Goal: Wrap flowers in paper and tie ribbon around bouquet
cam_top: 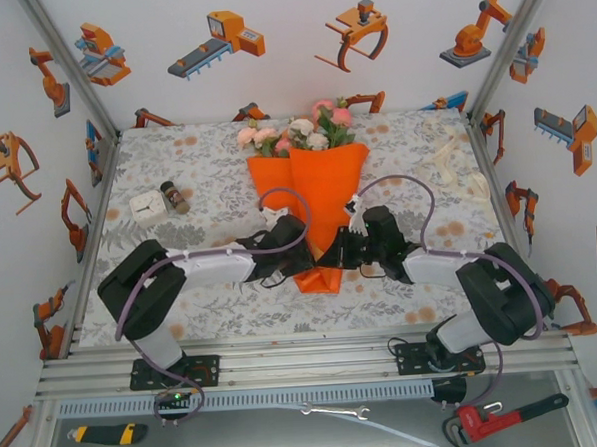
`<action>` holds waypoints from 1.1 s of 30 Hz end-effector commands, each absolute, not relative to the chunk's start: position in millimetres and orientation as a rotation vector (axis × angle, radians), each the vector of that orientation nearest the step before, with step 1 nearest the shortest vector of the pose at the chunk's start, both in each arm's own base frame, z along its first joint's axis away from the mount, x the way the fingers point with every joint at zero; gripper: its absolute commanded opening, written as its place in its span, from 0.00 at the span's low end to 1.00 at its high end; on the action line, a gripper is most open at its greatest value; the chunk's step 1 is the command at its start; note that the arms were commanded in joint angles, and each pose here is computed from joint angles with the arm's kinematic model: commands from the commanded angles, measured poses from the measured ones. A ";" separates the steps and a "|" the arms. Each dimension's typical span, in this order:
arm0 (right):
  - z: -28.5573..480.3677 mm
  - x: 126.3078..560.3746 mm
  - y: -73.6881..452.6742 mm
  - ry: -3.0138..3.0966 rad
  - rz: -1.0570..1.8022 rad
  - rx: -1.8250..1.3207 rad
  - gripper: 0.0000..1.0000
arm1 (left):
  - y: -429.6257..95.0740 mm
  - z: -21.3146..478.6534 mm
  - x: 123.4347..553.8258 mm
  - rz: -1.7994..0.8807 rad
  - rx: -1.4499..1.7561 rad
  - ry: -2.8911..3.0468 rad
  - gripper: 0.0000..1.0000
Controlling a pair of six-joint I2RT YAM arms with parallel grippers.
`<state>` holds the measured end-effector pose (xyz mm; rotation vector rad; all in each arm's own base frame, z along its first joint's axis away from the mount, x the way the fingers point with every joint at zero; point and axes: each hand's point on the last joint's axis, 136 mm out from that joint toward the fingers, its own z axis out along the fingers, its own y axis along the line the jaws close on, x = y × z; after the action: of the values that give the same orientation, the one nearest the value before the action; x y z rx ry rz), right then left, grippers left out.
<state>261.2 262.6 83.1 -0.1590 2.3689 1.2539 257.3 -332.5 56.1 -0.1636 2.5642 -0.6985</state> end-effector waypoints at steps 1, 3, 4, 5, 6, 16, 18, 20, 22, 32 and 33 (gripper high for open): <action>75.1 258.2 259.3 2.378 1.217 -0.199 0.09 | -318.9 75.8 253.5 -0.711 -0.238 2.554 0.40; 72.0 257.9 258.4 2.389 1.201 -0.210 0.08 | -312.6 82.7 252.4 -0.706 -0.246 2.549 0.40; 70.7 257.7 257.9 2.396 1.193 -0.215 0.08 | -307.9 84.4 252.0 -0.697 -0.254 2.549 0.40; 69.1 257.4 257.4 2.403 1.185 -0.219 0.07 | -301.8 86.1 252.6 -0.687 -0.272 2.548 0.40; 68.2 257.2 257.1 2.411 1.178 -0.222 0.07 | -294.2 87.2 254.4 -0.670 -0.295 2.548 0.40; 88.7 250.7 267.4 2.357 1.271 -0.293 0.08 | -247.7 66.7 303.4 -0.599 -0.485 2.495 0.41; 91.0 249.5 268.9 2.350 1.281 -0.305 0.08 | -259.0 56.6 309.5 -0.674 -0.489 2.511 0.41; 92.8 249.0 269.8 2.346 1.286 -0.309 0.08 | -265.0 48.0 310.8 -0.701 -0.503 2.526 0.40; 96.9 248.5 271.3 2.337 1.291 -0.317 0.08 | -269.0 42.5 310.3 -0.728 -0.511 2.529 0.38; 130.5 260.9 288.8 2.251 1.305 -0.354 0.08 | -278.9 35.9 304.4 -0.745 -0.473 2.550 0.35; 129.1 261.1 291.1 2.255 1.305 -0.360 0.08 | -279.6 35.6 304.3 -0.746 -0.473 2.550 0.35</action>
<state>256.3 279.8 111.7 -0.3112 2.3112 1.2931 310.9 -276.6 44.1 -0.4764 2.5199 -0.7435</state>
